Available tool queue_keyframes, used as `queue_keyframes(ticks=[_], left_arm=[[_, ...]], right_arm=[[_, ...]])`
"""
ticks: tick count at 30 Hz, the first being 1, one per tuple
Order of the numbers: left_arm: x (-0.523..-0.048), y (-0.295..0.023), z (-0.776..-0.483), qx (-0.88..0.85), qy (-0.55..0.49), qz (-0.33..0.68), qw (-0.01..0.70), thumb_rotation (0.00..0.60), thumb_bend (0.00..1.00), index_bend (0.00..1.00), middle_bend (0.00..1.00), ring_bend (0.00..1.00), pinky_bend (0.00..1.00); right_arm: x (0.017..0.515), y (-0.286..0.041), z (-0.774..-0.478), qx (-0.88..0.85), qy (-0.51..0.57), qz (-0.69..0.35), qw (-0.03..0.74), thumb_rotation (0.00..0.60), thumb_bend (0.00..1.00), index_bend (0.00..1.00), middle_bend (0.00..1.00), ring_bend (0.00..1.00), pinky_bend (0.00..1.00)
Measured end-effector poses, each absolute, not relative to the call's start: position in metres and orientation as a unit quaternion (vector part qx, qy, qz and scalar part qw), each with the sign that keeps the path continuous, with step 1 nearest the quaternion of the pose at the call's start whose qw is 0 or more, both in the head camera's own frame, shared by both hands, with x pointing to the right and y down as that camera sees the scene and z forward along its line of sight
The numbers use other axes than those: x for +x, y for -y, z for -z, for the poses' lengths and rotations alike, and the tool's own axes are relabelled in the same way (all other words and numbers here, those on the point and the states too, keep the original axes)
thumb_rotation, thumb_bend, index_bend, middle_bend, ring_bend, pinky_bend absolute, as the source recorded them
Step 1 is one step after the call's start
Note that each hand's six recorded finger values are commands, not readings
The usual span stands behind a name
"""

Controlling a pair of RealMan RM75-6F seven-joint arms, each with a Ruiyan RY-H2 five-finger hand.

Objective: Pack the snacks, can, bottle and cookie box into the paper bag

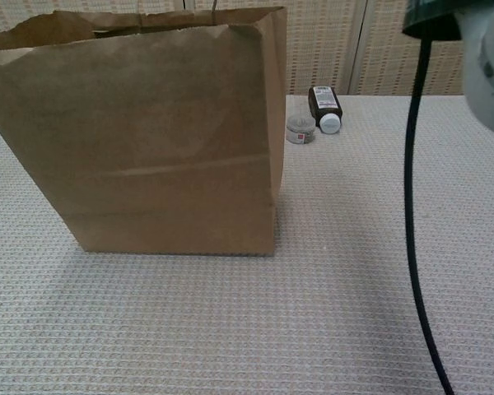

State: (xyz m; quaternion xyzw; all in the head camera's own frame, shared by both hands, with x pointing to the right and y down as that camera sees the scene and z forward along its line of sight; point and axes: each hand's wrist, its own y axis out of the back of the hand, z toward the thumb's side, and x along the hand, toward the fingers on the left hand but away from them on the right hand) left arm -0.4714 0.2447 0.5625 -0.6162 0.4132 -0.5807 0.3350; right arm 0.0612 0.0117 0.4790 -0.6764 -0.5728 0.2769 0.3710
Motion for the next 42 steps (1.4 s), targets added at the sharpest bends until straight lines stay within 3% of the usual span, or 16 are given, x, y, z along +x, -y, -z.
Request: queue_keyframes(ticks=[12,20,24,28,30,36,42], left_arm=[[-0.472,-0.246,-0.562,-0.617,-0.414,0.580,0.333,0.600,0.36,0.04,0.00,0.00,0.00],[-0.472,-0.246,-0.562,-0.617,-0.414,0.580,0.334,0.600,0.36,0.04,0.00,0.00,0.00],[-0.473,-0.246,-0.562,-0.617,-0.416,0.580,0.332,0.600,0.36,0.04,0.00,0.00,0.00],[-0.473,-0.247,-0.561,-0.617,-0.417,0.580,0.331,0.600,0.36,0.04,0.00,0.00,0.00],[-0.474,-0.247,-0.561,-0.617,-0.417,0.580,0.332,0.600,0.36,0.04,0.00,0.00,0.00],[-0.473,-0.247,-0.561,-0.615,-0.417,0.580,0.332,0.600,0.36,0.04,0.00,0.00,0.00],[-0.473,-0.247,-0.561,-0.615,-0.417,0.581,0.333,0.600,0.36,0.04,0.00,0.00,0.00]], right_arm=[[0.007,-0.019,-0.495,-0.683,0.563,-0.265,0.383,0.600,0.28,0.24,0.49,0.43,0.66],[-0.019,-0.035,-0.513,-0.696,0.534,-0.273,0.394,0.600,0.28,0.16,0.48,0.37,0.61],[-0.030,-0.043,-0.524,-0.698,0.513,-0.286,0.409,0.600,0.28,0.07,0.42,0.29,0.55],[-0.035,-0.048,-0.531,-0.701,0.495,-0.300,0.415,0.600,0.23,0.00,0.24,0.10,0.33],[-0.034,-0.049,-0.531,-0.700,0.491,-0.305,0.419,0.600,0.22,0.00,0.19,0.06,0.29],[-0.025,-0.046,-0.531,-0.693,0.485,-0.319,0.427,0.600,0.19,0.00,0.10,0.00,0.19],[-0.020,-0.045,-0.529,-0.696,0.481,-0.323,0.424,0.600,0.17,0.00,0.08,0.00,0.17]])
